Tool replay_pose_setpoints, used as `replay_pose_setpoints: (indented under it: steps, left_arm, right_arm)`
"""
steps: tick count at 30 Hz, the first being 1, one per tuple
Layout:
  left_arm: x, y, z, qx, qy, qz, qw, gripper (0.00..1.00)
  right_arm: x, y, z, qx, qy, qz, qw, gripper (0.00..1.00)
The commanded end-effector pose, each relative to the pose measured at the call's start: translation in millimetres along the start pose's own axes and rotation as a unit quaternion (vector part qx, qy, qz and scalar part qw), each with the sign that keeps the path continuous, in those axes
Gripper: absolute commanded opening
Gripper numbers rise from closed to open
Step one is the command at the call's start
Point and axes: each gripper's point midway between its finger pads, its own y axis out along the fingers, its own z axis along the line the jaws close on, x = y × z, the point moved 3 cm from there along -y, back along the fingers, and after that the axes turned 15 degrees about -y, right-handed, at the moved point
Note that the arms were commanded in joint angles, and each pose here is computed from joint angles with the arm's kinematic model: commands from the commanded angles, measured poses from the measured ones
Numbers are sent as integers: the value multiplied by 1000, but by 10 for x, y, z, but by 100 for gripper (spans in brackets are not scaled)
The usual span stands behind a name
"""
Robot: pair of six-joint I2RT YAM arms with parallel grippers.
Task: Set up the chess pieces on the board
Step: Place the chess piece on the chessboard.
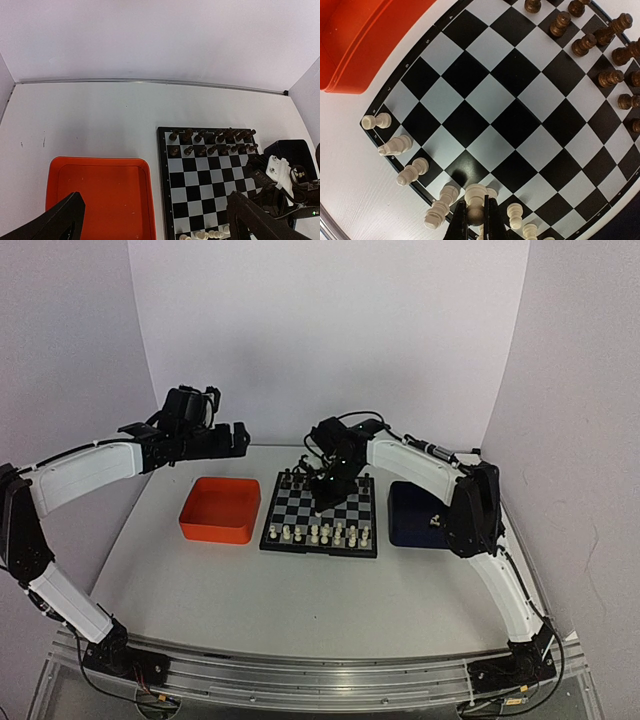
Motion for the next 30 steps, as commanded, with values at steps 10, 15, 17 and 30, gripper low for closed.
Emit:
replay_pose_setpoints:
  steps: [10, 15, 17, 30]
  left_arm:
    - [84, -180, 27, -4, -3, -18, 1000, 100]
    - [71, -197, 40, -4, -6, -17, 1000, 100]
    - [65, -200, 46, -3, -8, -16, 1000, 100]
    - [84, -250, 60, 0, -7, -20, 1000, 100]
  right_arm:
    - [-20, 217, 112, 38, 3, 10, 999, 0]
    - [-30, 272, 126, 45, 5, 13, 999, 0]
    - [-34, 288, 138, 51, 7, 13, 999, 0]
    - [-63, 391, 157, 61, 14, 20, 998, 0]
